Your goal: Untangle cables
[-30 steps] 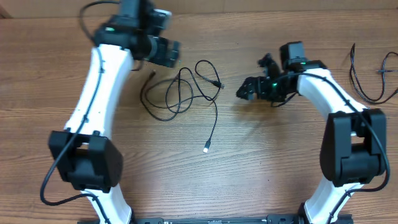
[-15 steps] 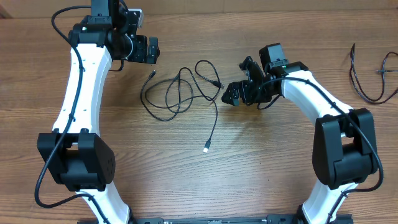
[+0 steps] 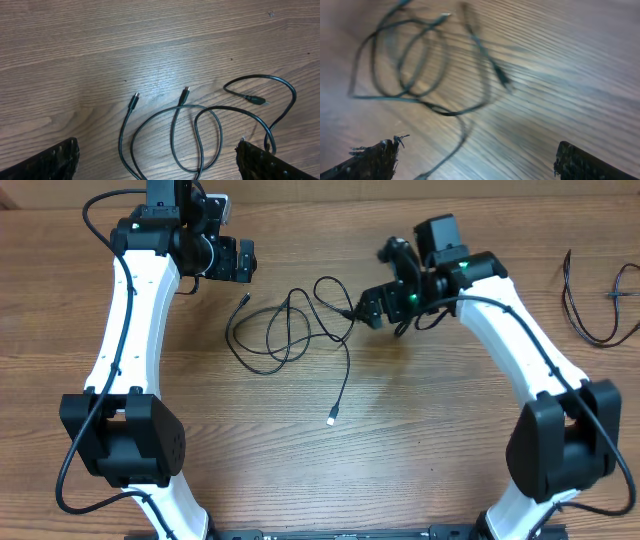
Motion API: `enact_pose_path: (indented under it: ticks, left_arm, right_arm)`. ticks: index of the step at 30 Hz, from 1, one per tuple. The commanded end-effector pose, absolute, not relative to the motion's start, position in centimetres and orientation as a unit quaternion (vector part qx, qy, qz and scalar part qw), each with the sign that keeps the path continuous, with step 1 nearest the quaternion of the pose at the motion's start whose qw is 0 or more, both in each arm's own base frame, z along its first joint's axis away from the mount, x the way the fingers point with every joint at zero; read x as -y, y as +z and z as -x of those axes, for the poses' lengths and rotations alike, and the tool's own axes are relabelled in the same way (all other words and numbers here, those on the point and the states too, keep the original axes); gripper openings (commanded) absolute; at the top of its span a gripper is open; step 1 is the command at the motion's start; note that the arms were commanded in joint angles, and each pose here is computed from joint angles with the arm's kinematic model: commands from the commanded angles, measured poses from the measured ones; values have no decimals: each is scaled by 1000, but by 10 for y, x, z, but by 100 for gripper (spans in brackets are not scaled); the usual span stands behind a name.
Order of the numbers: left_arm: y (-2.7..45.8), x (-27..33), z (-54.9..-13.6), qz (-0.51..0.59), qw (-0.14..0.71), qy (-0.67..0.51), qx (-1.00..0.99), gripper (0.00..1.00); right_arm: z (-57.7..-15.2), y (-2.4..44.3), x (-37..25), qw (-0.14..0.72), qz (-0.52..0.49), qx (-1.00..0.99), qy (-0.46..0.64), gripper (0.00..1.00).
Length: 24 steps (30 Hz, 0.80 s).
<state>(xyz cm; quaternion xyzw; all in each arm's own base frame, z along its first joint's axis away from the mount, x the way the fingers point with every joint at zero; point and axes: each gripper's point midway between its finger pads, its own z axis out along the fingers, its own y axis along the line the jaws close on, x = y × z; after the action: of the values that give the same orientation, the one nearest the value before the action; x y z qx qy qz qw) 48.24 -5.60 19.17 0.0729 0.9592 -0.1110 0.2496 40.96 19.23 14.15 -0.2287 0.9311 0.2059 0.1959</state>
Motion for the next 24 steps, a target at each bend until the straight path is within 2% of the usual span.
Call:
enact_pose_path:
  ticks: [1, 11, 13, 17, 19, 24]
  left_arm:
    - [199, 59, -484, -71, 257, -120, -956, 100]
    - [199, 59, -484, -71, 257, -120, -956, 100]
    - [199, 59, -484, -71, 257, -120, -956, 100]
    - [199, 59, -484, -71, 257, -120, -956, 100]
    - [199, 59, -484, -71, 257, -120, -956, 100]
    - [199, 59, -484, -71, 257, -120, -956, 100]
  right_arm:
    - [-393, 155, -227, 210, 304, -906, 206, 100]
    - [-361, 151, -286, 221, 414, -864, 184, 100]
    - [-342, 147, -297, 212, 489, -828, 172, 100]
    - [-322, 141, -309, 202, 574, -777, 158, 100]
    - [-319, 135, -316, 204, 606, -755, 146, 100]
    - [-332, 123, -329, 221, 608, -749, 144, 100]
